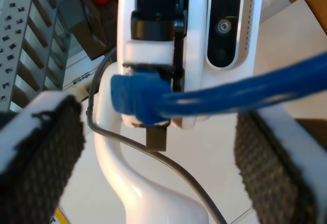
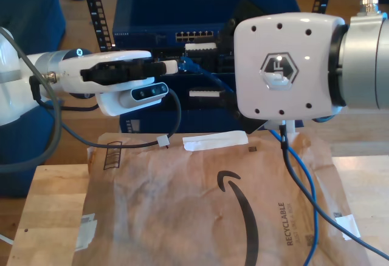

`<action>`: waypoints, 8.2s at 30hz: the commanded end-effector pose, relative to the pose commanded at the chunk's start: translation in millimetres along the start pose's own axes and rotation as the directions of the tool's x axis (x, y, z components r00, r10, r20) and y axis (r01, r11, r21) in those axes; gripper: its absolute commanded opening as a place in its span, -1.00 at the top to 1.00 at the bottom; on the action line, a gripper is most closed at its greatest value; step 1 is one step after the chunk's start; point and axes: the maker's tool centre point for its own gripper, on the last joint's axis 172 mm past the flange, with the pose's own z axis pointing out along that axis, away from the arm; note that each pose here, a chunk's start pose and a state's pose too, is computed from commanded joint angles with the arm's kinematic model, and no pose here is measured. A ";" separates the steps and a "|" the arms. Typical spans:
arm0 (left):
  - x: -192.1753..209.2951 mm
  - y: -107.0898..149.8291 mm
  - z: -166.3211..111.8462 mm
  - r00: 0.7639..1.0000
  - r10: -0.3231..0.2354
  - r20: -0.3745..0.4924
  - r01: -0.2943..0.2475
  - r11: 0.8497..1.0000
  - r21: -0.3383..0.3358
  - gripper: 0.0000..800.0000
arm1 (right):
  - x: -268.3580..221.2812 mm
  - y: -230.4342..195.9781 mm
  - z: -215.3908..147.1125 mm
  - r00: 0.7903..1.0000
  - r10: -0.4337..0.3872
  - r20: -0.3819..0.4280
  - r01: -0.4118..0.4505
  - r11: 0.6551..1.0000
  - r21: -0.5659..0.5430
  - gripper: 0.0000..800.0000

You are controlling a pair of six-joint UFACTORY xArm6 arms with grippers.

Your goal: Grab the cable and plug it in

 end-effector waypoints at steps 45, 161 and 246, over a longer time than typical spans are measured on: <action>5.2 0.0 1.4 0.999 -0.029 -0.017 0.029 1.000 0.001 0.98 | 3.0 -1.9 4.2 1.000 0.002 -0.011 -0.002 1.000 0.014 0.58; 564.6 -205.4 -279.8 0.330 -0.391 -0.859 -0.538 0.670 -0.512 -0.99 | 253.6 -12.8 5.4 0.689 -0.076 -0.720 0.320 0.924 0.208 0.99; 567.0 -198.9 -280.0 0.330 -0.386 -0.861 -0.548 0.665 -0.508 -0.99 | 344.2 -11.0 102.4 0.562 0.136 -0.816 0.393 0.824 0.409 1.00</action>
